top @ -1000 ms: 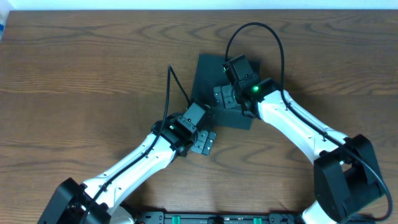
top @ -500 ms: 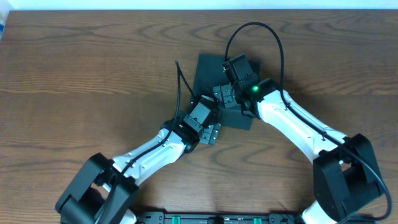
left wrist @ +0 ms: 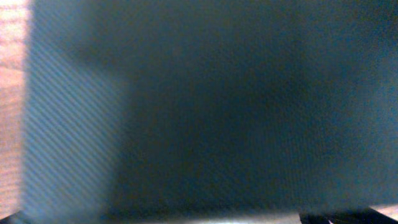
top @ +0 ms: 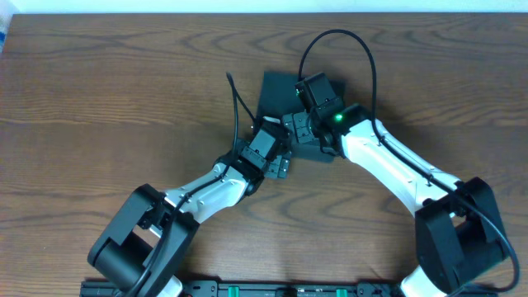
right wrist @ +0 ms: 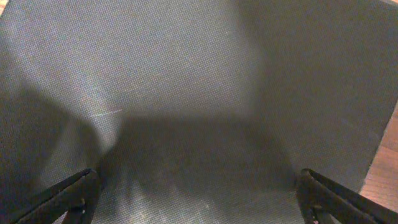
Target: Pack container
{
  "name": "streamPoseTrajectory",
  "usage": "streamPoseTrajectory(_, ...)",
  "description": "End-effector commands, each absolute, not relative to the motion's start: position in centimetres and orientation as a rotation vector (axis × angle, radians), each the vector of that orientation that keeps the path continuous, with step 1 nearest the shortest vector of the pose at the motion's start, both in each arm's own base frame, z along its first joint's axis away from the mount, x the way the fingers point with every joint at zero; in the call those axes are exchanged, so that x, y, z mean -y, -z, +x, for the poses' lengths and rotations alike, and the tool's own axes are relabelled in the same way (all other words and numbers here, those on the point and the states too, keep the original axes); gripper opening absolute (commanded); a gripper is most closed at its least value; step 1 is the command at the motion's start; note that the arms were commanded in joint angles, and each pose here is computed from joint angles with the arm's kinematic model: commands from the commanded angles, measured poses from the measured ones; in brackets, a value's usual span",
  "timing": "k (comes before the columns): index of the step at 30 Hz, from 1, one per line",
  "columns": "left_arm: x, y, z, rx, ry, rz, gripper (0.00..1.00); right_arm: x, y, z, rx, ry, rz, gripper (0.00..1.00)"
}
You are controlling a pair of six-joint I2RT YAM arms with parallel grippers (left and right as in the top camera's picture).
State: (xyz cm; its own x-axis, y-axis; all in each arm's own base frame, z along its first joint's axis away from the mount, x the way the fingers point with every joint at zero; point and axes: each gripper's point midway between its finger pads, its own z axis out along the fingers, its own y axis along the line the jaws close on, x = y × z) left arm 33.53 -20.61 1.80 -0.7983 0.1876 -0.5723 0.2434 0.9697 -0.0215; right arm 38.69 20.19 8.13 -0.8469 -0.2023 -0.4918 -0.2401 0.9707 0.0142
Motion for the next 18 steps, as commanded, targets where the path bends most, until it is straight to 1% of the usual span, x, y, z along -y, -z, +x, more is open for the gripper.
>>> streamPoseTrajectory(1, 19.8, -1.7, 34.2, -2.503, 0.091, 0.292, 0.96, -19.5, -6.1, 38.4, -2.655, -0.041, -0.300, 0.99)
streamPoseTrajectory(5, 19.5, -2.1, 35.0, -2.477, 0.092, 0.273, 0.96, -19.3, -6.2, 38.5, -2.651, -0.025, -0.295, 0.99)
streamPoseTrajectory(8, 19.6, -2.0, 34.4, -2.500, 0.102, 0.289, 0.96, -19.4, -6.2, 38.5, -2.650, -0.026, -0.295, 0.99)
streamPoseTrajectory(11, 19.3, -3.5, 33.3, -2.512, 0.103, 0.304, 0.96, -19.8, -7.0, 38.7, -2.626, -0.051, -0.294, 0.99)
streamPoseTrajectory(14, 18.8, -7.1, 32.6, -2.468, 0.125, 0.298, 0.96, -20.5, -9.2, 38.9, -2.571, -0.108, -0.296, 0.99)
streamPoseTrajectory(18, 17.7, -13.8, 32.3, -2.319, 0.179, 0.287, 0.95, -21.1, -13.5, 38.1, -2.502, -0.218, -0.300, 0.99)
